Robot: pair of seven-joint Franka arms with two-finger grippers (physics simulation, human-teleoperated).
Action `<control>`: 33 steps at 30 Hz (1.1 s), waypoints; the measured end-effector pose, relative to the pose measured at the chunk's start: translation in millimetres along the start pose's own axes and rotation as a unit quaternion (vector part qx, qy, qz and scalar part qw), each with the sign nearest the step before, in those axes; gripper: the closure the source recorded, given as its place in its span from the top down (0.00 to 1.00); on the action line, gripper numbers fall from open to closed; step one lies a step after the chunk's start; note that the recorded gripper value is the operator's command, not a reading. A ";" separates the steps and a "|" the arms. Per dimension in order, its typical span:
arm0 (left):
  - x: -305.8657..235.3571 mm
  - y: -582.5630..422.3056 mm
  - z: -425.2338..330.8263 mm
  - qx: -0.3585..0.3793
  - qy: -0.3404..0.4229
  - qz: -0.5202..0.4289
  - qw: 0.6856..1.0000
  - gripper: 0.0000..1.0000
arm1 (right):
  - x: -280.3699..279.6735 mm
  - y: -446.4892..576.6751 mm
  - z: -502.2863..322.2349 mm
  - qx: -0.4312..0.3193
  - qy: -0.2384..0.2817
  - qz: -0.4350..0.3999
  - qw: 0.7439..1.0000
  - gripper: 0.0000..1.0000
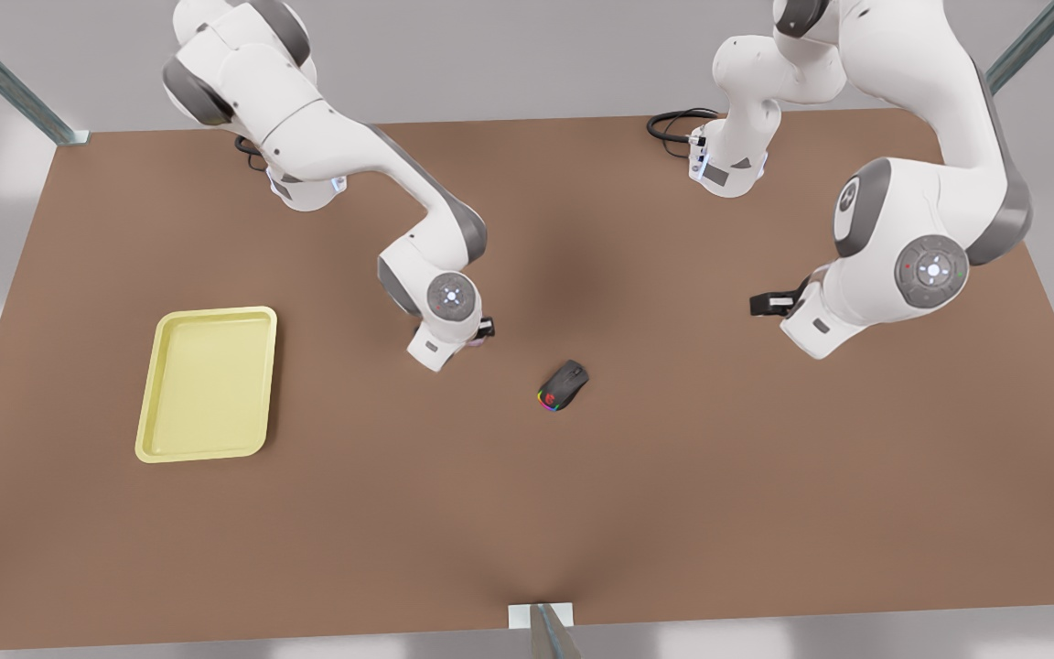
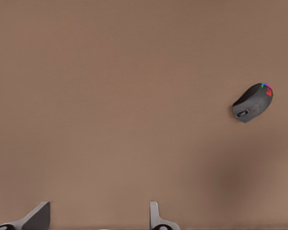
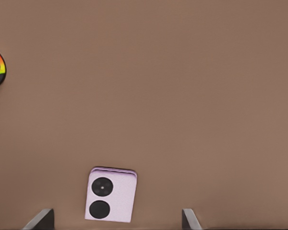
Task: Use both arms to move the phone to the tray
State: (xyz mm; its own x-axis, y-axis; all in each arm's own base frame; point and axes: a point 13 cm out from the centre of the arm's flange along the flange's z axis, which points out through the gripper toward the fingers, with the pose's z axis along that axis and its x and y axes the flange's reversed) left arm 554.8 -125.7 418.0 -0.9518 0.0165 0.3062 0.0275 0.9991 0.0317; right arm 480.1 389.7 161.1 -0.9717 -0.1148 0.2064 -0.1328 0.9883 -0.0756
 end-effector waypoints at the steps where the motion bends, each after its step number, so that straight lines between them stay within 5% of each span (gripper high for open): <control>1: -0.1 -0.2 0.5 0.001 0.001 0.004 1.000 1.00 | 1.7 4.4 14.5 -0.001 0.003 0.008 1.000 1.00; 12: -4.2 -6.7 10.9 0.012 0.013 0.042 0.999 1.00 | 19.1 15.1 83.3 -0.061 -0.006 0.082 0.995 1.00; 33: -1.8 -12.0 -12.1 0.030 -0.008 0.073 0.997 1.00 | 23.9 12.7 126.4 -0.054 -0.022 -0.021 0.998 1.00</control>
State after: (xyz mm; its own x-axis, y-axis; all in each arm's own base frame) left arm 559.9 -138.2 428.6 -0.9439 0.1620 0.2876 0.1484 0.9865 -0.0687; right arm 430.5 386.8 41.8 -0.9737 -0.1587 0.1634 -0.1545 0.9873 0.0378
